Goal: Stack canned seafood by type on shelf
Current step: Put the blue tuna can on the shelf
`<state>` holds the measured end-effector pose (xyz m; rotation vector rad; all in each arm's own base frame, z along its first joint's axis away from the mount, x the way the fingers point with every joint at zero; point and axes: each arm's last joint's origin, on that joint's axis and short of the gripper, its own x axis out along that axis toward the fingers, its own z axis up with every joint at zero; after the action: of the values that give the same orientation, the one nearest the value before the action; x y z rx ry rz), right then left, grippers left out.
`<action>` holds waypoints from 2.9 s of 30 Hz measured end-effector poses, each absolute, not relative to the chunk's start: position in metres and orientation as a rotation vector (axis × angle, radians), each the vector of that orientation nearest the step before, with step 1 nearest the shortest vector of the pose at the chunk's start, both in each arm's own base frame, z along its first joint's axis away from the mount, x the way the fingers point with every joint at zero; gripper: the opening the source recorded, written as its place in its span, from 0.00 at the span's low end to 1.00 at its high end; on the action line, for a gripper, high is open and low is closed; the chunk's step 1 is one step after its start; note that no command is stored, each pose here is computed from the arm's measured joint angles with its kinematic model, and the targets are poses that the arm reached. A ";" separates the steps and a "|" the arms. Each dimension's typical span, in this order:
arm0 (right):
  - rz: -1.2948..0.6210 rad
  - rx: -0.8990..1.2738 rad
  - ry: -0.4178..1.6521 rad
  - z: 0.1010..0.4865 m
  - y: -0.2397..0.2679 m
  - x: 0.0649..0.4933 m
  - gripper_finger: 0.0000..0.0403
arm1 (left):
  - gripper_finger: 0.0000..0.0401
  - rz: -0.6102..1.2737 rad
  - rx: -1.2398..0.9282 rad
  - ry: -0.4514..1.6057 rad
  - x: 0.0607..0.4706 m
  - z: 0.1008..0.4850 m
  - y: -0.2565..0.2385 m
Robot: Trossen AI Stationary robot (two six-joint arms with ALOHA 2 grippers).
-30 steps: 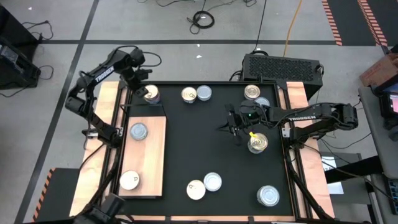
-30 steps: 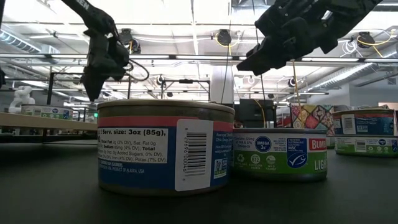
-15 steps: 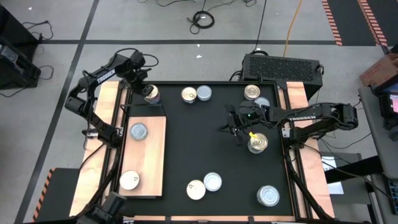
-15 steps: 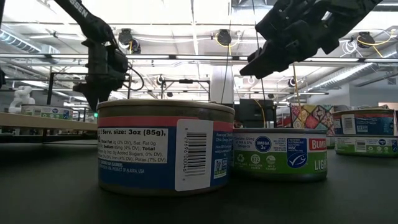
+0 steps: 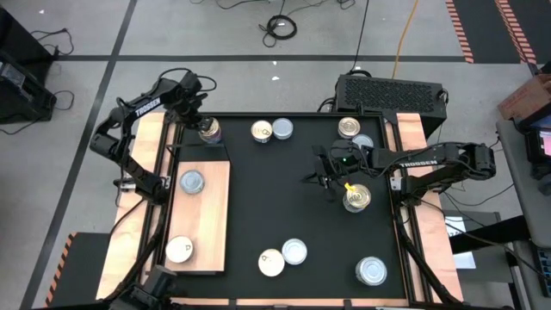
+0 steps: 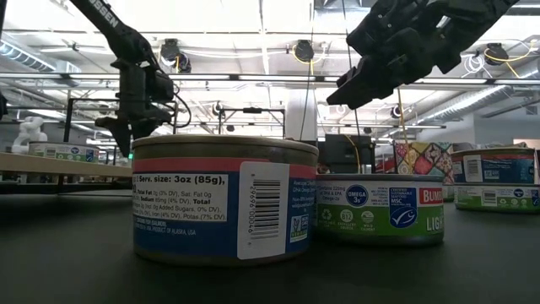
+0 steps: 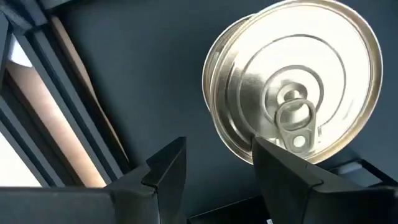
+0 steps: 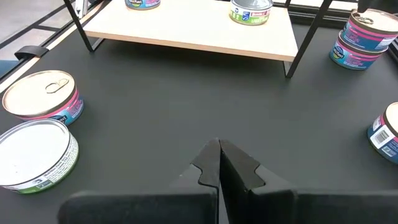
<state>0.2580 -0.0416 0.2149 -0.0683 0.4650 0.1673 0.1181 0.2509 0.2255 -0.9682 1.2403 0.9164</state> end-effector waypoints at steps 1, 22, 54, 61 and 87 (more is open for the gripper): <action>0.167 -0.068 0.465 0.215 -0.042 0.258 0.00 | 0.46 0.916 -0.968 1.240 0.118 0.226 0.251; 0.176 -0.066 0.465 0.215 -0.040 0.258 0.00 | 0.37 0.963 -0.976 1.162 0.121 0.225 0.257; 0.214 -0.075 0.461 0.215 -0.030 0.260 0.00 | 0.00 0.924 -0.915 1.130 0.121 0.216 0.256; 0.214 -0.075 0.462 0.215 -0.030 0.260 0.00 | 0.00 0.803 -0.937 0.987 0.125 0.240 0.254; 0.201 -0.025 0.460 0.216 -0.030 0.260 0.00 | 0.00 0.757 -0.970 0.954 0.129 0.219 0.245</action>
<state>0.2601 -0.0297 0.2156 -0.0254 0.4602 0.2009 0.1290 0.2447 0.2188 -0.9697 0.9535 0.7571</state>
